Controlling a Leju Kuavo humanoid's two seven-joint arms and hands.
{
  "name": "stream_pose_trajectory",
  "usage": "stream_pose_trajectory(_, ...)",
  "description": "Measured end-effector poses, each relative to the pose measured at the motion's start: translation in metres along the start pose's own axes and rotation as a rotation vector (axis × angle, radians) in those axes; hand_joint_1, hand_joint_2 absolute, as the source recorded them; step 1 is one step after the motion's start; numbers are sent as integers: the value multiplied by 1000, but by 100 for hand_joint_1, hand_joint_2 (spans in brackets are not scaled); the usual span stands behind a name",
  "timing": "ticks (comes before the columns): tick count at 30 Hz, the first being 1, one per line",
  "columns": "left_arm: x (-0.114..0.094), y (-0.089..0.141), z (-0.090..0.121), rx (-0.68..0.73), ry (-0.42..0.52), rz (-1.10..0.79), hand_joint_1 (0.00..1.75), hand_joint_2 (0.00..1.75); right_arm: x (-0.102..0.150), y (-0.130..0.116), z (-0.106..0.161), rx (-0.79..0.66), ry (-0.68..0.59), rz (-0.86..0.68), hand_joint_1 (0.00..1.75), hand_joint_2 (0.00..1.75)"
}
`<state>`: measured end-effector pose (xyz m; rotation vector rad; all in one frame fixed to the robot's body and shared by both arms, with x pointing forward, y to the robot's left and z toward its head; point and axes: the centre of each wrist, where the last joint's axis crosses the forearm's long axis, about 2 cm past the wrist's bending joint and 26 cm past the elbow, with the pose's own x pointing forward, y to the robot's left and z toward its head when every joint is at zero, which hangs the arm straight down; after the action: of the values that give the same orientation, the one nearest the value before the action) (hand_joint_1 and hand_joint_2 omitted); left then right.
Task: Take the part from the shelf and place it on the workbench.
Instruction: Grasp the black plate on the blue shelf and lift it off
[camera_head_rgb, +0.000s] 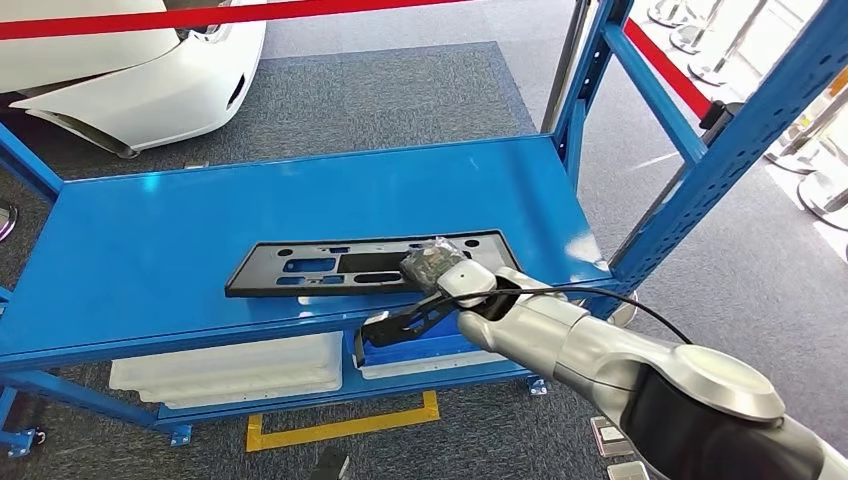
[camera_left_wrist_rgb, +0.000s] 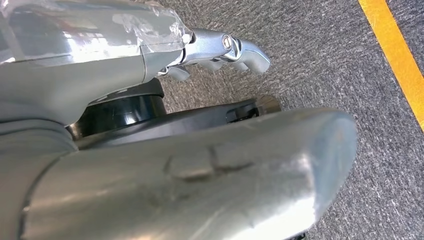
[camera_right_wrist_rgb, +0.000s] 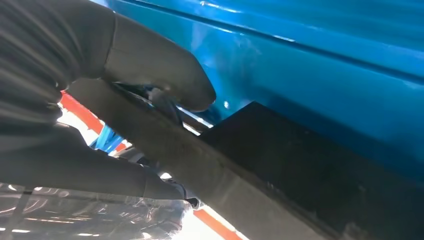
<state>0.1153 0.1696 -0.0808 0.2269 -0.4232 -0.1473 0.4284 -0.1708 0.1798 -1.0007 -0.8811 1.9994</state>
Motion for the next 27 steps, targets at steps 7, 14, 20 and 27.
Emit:
stream_pose_trajectory(7, 2, 0, 0, 6, -4, 2, 0, 0, 6, 3, 0, -11, -12, 42, 175, 175)
stream_pose_trajectory(14, 4, 2, -1, 46, -40, 14, 0, 0, 12, 2, -2, -101, -66, -29, 175, 175)
stream_pose_trajectory(20, 2, 4, -1, 98, -102, 64, 0, 0, 23, 0, 5, -377, -264, -584, 175, 175)
stream_pose_trajectory(27, -4, 4, -1, 112, -114, 87, 0, 0, 34, 0, 18, -556, -344, -886, 175, 175)
